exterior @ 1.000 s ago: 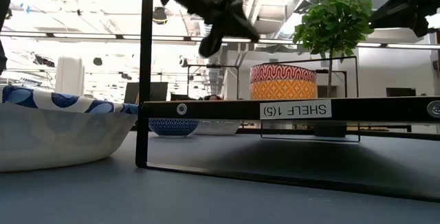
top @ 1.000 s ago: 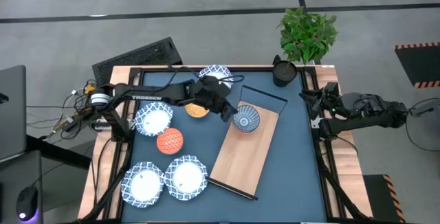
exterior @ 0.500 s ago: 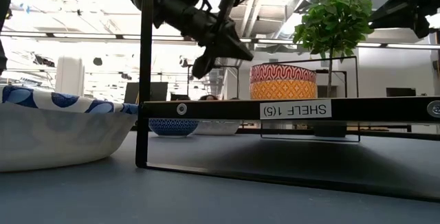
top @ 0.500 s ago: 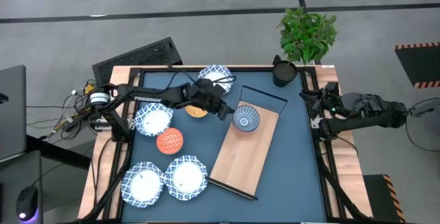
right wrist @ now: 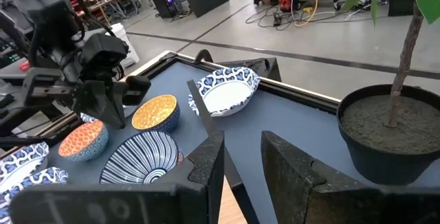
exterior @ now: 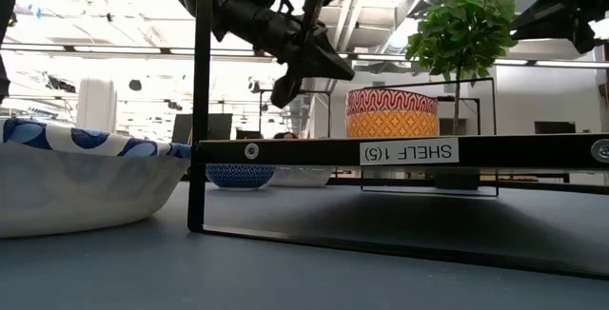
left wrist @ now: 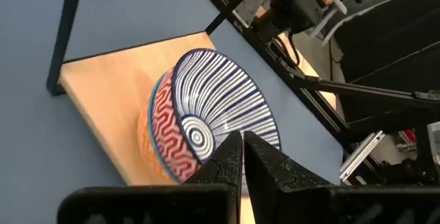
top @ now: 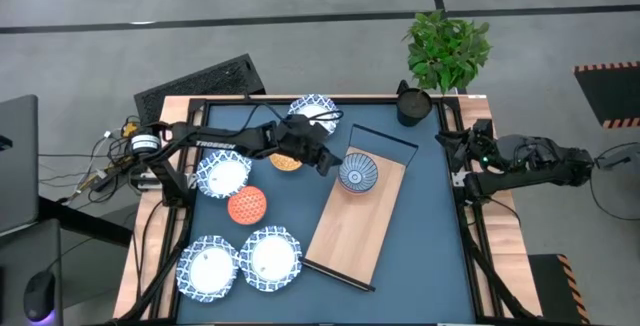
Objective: Place and stack bowls onto a shelf
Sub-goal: Stack the dark blue striped bowl into the light blue patterned bowl
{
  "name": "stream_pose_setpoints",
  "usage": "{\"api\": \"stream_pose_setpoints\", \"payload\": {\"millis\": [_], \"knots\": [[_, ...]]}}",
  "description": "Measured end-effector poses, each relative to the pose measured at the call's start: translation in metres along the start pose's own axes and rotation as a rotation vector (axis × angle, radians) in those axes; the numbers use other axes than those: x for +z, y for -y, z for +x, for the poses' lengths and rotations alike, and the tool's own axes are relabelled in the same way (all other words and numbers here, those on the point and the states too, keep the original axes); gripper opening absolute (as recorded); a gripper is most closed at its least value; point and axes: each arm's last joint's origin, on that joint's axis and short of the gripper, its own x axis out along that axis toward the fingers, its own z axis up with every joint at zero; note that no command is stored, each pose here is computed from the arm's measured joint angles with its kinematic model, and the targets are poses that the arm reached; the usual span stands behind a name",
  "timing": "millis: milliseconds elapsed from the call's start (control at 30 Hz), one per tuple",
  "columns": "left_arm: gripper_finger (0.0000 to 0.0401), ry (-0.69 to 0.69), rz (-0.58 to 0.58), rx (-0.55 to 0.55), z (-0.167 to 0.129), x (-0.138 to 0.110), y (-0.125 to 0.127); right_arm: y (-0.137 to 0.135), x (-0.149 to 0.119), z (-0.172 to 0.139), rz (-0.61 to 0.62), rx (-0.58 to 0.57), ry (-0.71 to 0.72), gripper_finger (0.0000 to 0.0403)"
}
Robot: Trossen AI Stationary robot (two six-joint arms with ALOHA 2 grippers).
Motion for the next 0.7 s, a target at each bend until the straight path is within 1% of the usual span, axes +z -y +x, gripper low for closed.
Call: {"api": "stream_pose_setpoints", "payload": {"millis": [200, 333, 500, 700], "knots": [[0.0000, -0.048, -0.047, -0.015, 0.009, -0.007, -0.007, 0.000, 0.000, 0.000, 0.003, 0.000, 0.000, 0.0123], [0.0000, -0.036, -0.044, -0.020, 0.010, -0.006, -0.007, 0.000, 0.000, 0.000, 0.007, 0.000, 0.000, 0.0123], [0.0000, -0.032, -0.048, -0.007, 0.013, -0.007, -0.010, 0.000, 0.000, 0.000, 0.007, 0.000, -0.001, 0.0123], [0.0000, -0.067, -0.090, 0.010, 0.017, -0.010, -0.018, 0.000, 0.000, 0.000, 0.009, 0.002, -0.002, 0.0123]]}}
